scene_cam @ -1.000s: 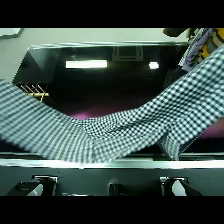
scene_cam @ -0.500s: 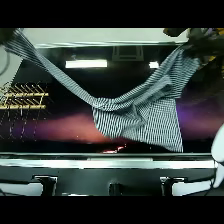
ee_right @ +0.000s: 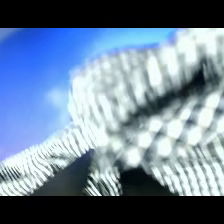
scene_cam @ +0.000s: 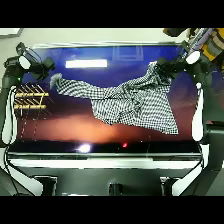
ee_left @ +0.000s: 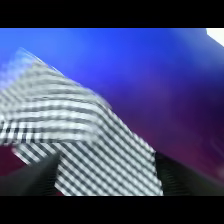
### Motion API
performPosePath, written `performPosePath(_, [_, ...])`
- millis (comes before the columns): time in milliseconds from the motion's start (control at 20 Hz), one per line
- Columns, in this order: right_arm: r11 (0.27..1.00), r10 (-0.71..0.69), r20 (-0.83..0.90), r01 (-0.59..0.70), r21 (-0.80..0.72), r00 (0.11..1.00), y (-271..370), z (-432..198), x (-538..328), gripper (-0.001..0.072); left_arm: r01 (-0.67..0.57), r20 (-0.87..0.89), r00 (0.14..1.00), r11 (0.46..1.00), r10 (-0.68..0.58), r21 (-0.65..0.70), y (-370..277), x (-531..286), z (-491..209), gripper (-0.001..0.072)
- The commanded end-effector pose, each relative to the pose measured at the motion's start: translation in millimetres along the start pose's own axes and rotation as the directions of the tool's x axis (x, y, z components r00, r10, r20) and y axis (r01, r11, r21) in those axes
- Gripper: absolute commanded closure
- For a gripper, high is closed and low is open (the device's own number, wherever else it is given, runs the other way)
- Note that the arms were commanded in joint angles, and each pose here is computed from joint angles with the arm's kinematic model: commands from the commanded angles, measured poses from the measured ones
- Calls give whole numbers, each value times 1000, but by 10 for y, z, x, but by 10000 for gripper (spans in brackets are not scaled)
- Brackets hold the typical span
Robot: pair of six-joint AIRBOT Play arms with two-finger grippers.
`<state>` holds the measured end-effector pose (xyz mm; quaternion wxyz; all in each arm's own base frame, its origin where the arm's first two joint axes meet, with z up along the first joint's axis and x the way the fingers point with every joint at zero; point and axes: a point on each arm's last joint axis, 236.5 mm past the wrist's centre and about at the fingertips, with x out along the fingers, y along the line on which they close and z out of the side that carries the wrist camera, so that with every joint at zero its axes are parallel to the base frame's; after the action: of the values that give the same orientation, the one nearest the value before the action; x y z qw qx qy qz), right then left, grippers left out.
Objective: Fold the clothes and pants, and hang the long-sleeved shirts on hangers.
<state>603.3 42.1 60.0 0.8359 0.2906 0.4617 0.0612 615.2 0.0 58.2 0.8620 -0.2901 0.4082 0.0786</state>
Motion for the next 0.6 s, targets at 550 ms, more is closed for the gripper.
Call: performPosePath(550, [960, -134, -365, 212, 184, 921, -1862, -1561, -1478, 205, 165, -397, 907, 986, -141, 26, 310, -595, -1371, -13])
